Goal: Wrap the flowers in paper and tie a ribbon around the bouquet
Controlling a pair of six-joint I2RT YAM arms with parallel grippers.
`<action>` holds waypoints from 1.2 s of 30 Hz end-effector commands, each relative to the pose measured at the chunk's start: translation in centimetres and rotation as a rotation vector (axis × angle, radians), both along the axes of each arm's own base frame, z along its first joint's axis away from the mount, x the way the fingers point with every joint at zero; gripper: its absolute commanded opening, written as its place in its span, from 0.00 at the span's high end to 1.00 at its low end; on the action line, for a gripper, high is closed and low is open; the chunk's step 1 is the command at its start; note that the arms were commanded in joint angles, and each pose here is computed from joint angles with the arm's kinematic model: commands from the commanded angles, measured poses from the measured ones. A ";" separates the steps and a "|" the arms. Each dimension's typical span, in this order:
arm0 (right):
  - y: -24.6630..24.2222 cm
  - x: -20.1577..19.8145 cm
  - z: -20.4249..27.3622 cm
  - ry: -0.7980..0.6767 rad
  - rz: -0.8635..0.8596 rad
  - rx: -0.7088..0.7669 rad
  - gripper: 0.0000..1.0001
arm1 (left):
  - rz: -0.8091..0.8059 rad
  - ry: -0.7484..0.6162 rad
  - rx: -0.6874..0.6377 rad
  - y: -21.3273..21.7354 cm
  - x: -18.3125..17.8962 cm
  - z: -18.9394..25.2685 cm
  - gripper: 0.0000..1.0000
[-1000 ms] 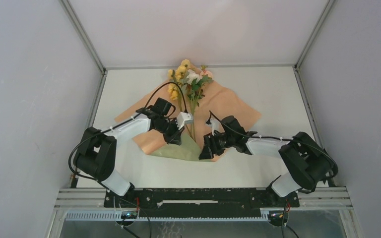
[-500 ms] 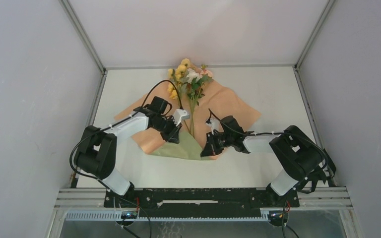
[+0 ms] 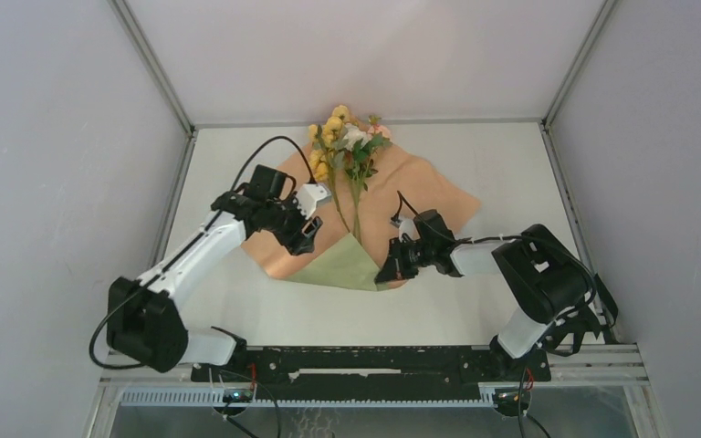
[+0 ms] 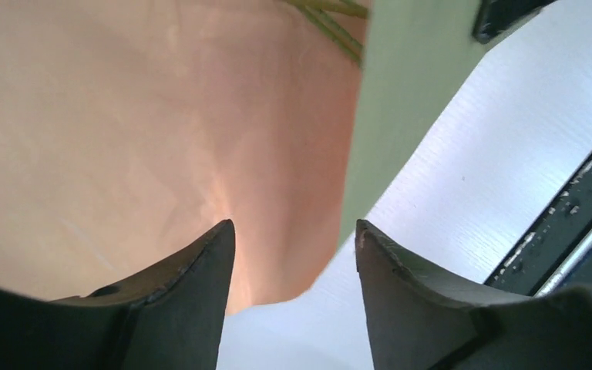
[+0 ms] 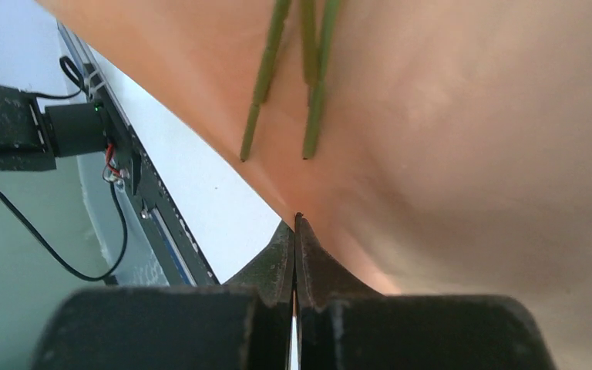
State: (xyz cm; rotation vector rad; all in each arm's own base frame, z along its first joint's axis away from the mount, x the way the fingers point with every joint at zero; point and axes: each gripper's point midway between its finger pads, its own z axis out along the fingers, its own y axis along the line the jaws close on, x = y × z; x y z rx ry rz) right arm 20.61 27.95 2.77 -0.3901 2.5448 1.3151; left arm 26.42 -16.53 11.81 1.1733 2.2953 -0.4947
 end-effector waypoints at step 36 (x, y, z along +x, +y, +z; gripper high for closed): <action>2.6 0.8 2.9 -0.046 -0.073 -0.127 0.83 | 0.097 0.478 0.094 -3.1 -3.8 -10.6 0.86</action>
